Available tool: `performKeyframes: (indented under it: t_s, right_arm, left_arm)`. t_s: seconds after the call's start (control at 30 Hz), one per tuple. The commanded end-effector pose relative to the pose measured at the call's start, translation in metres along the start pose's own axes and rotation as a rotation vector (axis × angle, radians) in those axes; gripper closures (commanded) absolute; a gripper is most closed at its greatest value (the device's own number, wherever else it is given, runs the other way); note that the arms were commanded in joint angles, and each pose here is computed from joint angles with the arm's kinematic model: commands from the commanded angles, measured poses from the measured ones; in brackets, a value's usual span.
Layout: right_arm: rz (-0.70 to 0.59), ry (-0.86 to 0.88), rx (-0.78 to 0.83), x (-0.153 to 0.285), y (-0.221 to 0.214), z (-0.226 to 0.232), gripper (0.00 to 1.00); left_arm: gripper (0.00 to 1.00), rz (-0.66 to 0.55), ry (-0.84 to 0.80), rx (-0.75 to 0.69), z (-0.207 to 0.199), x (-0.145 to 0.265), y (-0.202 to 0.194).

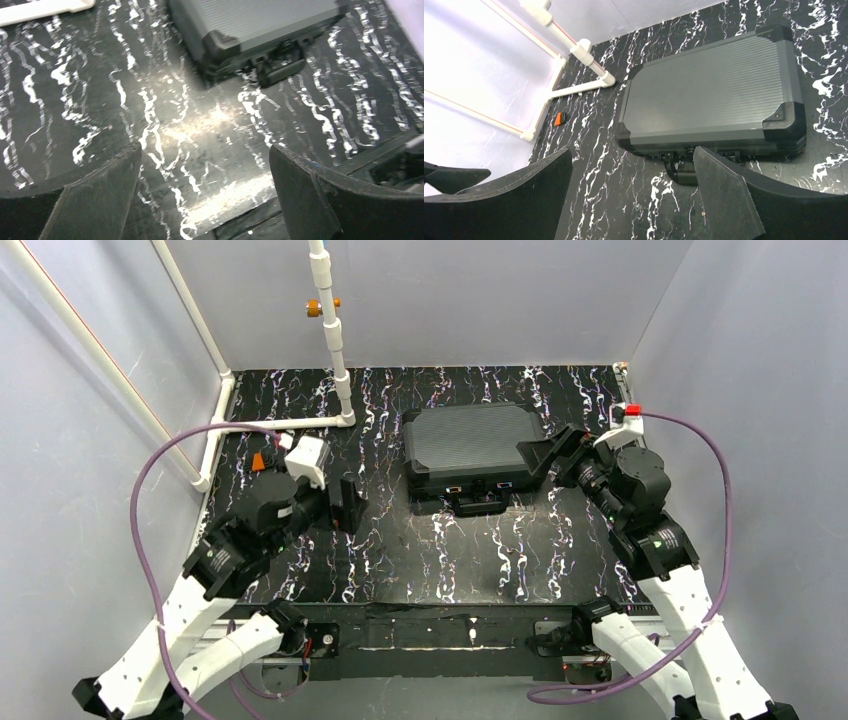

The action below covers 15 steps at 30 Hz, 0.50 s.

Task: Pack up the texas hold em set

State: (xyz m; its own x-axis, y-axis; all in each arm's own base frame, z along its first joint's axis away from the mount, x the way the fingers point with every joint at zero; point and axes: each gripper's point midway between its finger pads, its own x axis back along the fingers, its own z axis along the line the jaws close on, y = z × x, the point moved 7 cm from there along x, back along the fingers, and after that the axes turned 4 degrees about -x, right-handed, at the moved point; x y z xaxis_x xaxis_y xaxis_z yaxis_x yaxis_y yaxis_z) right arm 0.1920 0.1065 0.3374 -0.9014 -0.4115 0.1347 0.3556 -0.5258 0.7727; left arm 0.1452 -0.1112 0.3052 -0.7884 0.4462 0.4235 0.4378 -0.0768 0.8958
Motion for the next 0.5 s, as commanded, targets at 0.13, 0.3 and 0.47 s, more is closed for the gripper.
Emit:
performKeyframes:
  t_s: [0.13, 0.3, 0.47]
  right_arm:
    - [0.033, 0.075, -0.053, 0.010, -0.019, -0.002, 0.01]
    - [0.049, 0.086, -0.111, 0.010, -0.027, -0.004, 0.02]
    - [0.062, 0.063, -0.140, 0.012, -0.035, -0.010, 0.02]
  left_arm:
    - [0.02, 0.005, 0.214, -0.084, 0.037, 0.003, -0.049]
    - [0.02, 0.011, 0.250, -0.120, 0.043, 0.002, -0.053]
    - [0.02, 0.048, 0.302, -0.151, 0.047, -0.003, -0.053]
